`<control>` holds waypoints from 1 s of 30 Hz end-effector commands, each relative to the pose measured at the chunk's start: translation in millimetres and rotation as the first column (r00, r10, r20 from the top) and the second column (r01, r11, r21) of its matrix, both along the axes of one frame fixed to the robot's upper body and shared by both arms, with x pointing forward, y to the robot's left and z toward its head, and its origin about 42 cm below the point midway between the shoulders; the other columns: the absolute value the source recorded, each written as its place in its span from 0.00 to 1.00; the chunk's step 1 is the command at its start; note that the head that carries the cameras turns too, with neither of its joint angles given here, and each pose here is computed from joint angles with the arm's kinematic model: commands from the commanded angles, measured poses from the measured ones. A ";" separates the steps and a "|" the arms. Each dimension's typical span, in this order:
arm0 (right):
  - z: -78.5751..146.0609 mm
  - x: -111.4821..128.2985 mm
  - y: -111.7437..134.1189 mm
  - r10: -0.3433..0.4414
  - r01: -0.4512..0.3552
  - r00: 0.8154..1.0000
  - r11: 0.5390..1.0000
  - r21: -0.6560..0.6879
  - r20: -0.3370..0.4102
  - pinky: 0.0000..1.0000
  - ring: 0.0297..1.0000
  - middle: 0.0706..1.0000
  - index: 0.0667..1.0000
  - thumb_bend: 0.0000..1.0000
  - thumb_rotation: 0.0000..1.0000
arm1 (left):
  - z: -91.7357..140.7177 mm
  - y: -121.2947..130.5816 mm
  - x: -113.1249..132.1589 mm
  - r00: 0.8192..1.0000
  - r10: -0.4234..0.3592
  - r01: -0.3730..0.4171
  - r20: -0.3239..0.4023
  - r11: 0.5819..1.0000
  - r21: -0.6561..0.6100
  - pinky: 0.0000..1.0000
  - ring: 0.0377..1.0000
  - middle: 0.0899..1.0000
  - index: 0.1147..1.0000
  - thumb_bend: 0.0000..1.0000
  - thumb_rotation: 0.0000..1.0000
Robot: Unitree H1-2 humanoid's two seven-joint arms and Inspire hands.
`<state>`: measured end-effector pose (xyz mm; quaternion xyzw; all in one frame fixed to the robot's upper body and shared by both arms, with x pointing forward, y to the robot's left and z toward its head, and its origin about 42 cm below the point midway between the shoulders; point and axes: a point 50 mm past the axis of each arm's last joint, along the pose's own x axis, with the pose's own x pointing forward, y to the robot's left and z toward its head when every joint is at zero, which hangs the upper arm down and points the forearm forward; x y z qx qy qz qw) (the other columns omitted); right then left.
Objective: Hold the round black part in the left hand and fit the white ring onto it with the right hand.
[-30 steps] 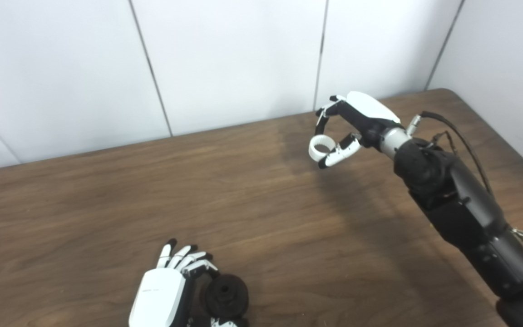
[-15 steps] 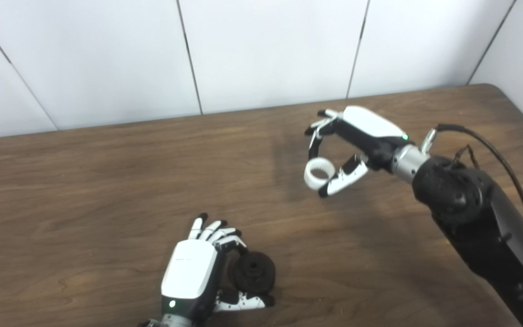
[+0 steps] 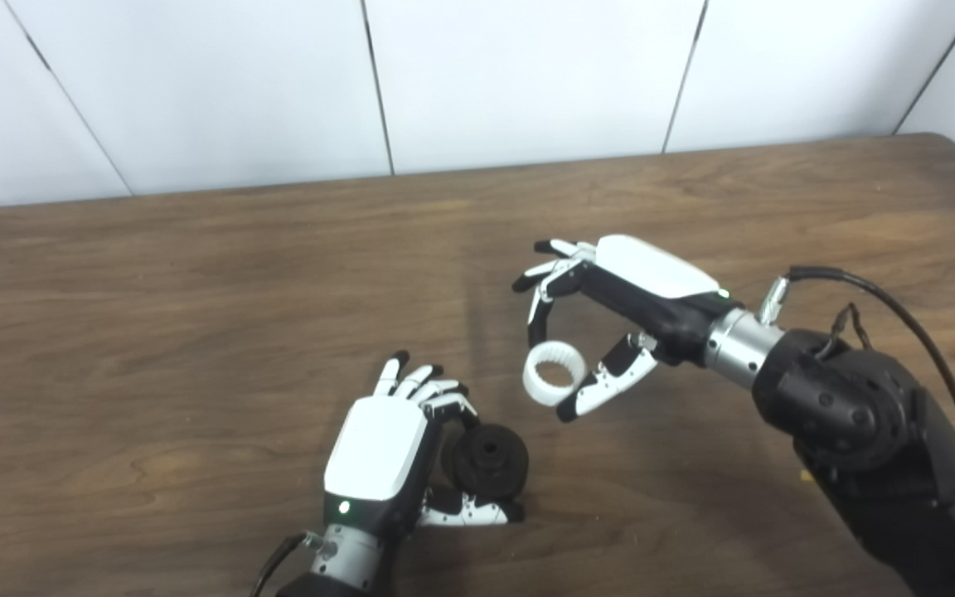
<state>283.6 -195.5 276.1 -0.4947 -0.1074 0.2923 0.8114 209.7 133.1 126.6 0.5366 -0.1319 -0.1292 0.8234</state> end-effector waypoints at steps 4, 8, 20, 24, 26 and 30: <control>3.5 -11.6 11.7 0.030 -0.031 0.999 0.999 0.042 0.031 1.00 0.98 0.82 0.44 0.52 0.13 | 6.4 -2.7 3.3 1.000 -0.002 0.003 0.026 1.000 -0.006 1.00 0.87 0.74 0.42 0.52 0.06; -1.8 -16.5 18.9 0.053 -0.054 0.998 0.998 0.045 0.018 1.00 0.98 0.83 0.44 0.52 0.13 | 6.6 -3.8 4.3 1.000 -0.003 0.003 0.030 1.000 -0.007 1.00 0.87 0.74 0.42 0.52 0.06; -13.5 -20.7 36.3 0.070 -0.070 0.998 0.996 0.061 0.006 1.00 0.99 0.84 0.44 0.52 0.13 | 8.3 -6.3 6.0 1.000 0.003 -0.003 0.028 1.000 0.004 1.00 0.87 0.74 0.42 0.52 0.06; -16.0 -18.2 38.3 0.061 -0.062 0.998 0.996 0.063 0.006 1.00 0.99 0.84 0.44 0.52 0.13 | 8.2 -6.3 6.0 0.999 0.003 -0.003 0.032 1.000 0.002 1.00 0.86 0.74 0.42 0.52 0.06; -16.8 -17.6 39.1 0.060 -0.060 0.998 0.996 0.064 0.006 1.00 0.99 0.83 0.44 0.52 0.13 | 8.5 -6.3 5.8 1.000 0.002 -0.002 0.030 1.000 0.001 1.00 0.87 0.74 0.42 0.52 0.06; -17.5 -16.8 39.9 0.058 -0.059 0.998 0.996 0.063 0.010 1.00 0.99 0.84 0.44 0.52 0.13 | 10.3 -6.3 5.0 1.000 0.001 -0.001 0.028 1.000 -0.004 1.00 0.87 0.74 0.42 0.52 0.06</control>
